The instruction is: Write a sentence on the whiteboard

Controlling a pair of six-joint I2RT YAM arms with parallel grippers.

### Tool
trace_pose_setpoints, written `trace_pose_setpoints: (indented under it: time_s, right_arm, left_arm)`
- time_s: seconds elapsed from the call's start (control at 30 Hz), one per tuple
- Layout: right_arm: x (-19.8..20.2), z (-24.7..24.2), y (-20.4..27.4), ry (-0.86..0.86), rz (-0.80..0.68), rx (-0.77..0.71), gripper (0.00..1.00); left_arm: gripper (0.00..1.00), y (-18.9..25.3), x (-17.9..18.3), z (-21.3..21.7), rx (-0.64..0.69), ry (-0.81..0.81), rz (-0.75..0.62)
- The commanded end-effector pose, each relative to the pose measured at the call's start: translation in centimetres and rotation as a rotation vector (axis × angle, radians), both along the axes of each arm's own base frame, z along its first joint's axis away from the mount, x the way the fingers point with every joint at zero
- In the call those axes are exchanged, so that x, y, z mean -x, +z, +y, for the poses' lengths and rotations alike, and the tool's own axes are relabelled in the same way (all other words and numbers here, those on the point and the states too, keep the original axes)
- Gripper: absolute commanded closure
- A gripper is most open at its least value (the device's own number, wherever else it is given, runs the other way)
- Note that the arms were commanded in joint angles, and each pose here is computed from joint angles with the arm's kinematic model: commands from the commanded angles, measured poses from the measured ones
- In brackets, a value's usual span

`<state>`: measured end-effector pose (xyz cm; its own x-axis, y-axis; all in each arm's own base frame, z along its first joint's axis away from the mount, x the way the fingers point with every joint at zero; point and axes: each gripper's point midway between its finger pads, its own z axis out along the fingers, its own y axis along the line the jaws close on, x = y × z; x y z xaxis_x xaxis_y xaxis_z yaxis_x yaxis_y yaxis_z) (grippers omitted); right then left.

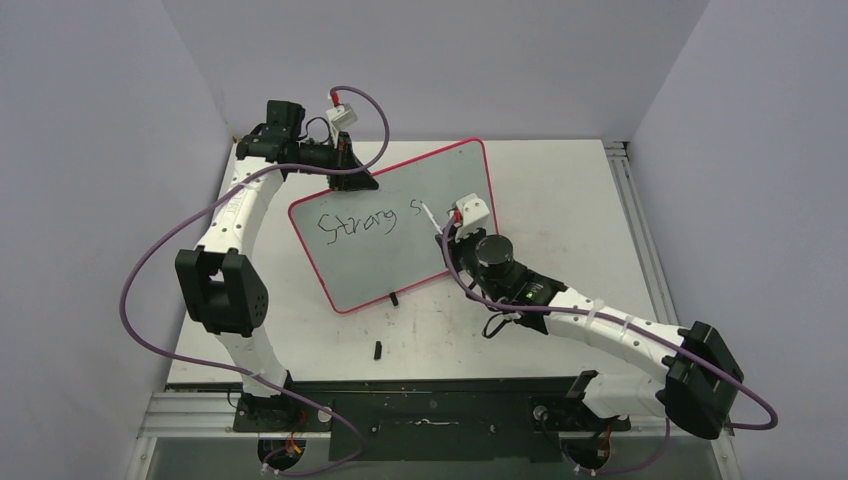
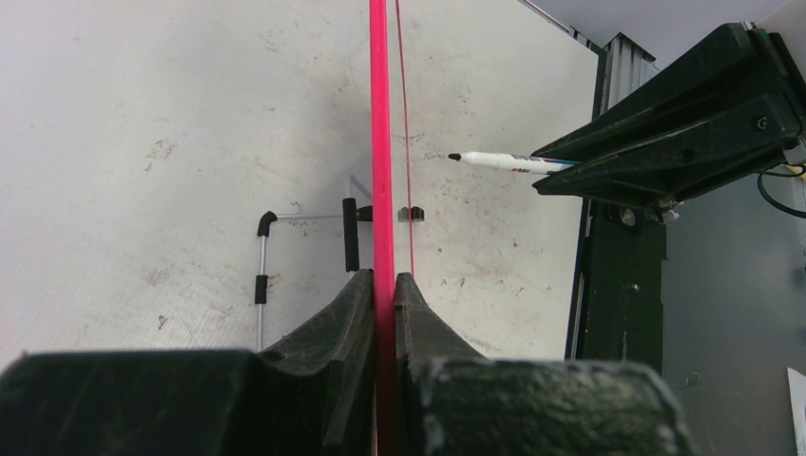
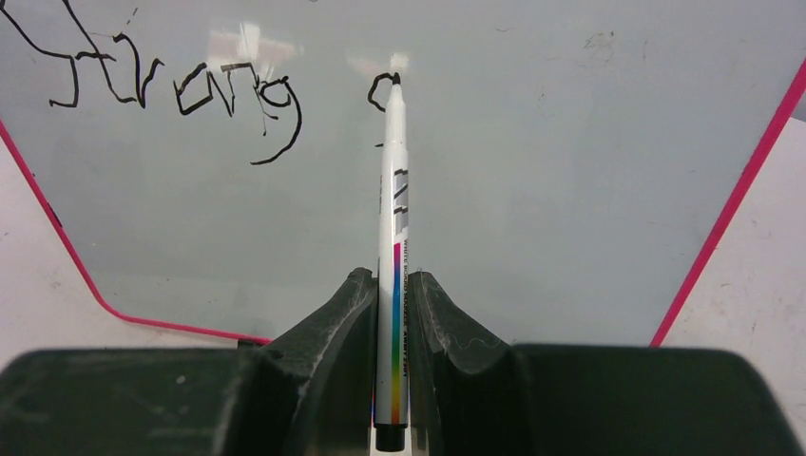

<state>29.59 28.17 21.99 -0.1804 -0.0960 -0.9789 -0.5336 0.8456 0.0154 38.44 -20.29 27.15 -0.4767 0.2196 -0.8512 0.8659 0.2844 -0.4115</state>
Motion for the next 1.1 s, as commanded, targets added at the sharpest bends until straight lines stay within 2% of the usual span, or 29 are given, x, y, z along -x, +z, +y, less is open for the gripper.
trace_pose_setpoints:
  time_s: [0.0, 0.63, 1.07]
  right_arm:
    - [-1.3, 0.2, 2.5, -0.036, -0.055, -0.015, 0.95]
    - [-2.9, 0.4, 1.1, -0.037, -0.029, 0.009, 0.95]
    - [-2.5, 0.0, -1.0, -0.036, 0.022, 0.034, 0.95]
  left_arm:
    - [1.00, -2.8, 3.4, -0.8, -0.008, -0.054, 0.189]
    - [1.00, -2.7, 3.4, -0.7, -0.004, -0.052, 0.188]
    - [1.00, -2.5, 3.4, -0.6, -0.001, -0.052, 0.182]
